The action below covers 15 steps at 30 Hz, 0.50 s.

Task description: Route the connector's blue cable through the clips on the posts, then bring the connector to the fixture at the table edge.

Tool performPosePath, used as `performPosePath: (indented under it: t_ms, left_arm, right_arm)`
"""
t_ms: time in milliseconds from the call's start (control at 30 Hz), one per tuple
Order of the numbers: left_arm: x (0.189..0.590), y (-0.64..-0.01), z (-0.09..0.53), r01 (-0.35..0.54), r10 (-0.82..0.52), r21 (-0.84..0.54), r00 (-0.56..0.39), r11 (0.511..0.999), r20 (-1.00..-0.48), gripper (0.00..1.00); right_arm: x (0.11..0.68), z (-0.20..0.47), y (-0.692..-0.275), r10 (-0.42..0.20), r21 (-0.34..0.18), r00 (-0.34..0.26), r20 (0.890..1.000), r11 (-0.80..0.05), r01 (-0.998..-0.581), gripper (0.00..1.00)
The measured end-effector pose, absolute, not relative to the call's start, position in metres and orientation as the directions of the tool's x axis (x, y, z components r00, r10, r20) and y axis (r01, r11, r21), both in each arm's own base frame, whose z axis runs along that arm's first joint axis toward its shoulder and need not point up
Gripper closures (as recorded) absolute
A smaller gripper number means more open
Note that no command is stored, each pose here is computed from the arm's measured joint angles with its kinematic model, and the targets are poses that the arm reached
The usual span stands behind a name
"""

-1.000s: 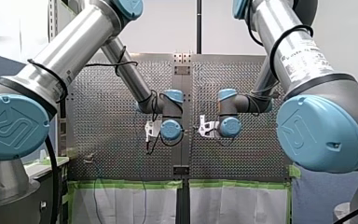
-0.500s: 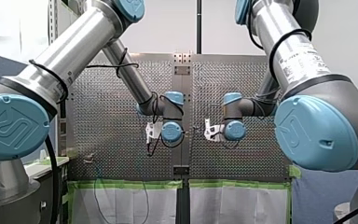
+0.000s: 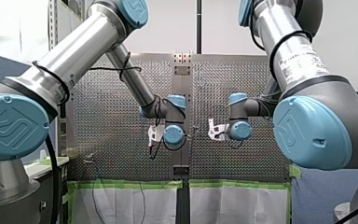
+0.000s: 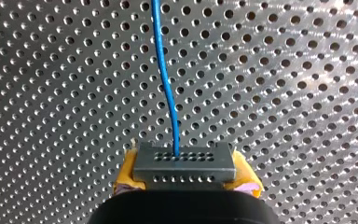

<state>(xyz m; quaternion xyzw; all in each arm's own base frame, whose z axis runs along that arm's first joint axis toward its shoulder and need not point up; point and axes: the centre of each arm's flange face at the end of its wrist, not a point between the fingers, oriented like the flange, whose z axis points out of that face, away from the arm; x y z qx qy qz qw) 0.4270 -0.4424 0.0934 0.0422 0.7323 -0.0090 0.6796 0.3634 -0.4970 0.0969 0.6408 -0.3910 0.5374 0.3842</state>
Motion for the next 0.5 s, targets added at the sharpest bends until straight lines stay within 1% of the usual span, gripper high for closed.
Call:
performPosePath:
  t_ms: [500]
  left_arm:
    - [0.442, -0.45, 0.104, 0.059, 0.032, 0.028, -0.056, 0.998, -0.998, 0.93]
  right_arm:
    - [0.347, 0.101, -0.515, -0.083, 0.075, 0.114, 0.99, -0.375, -0.924, 1.0]
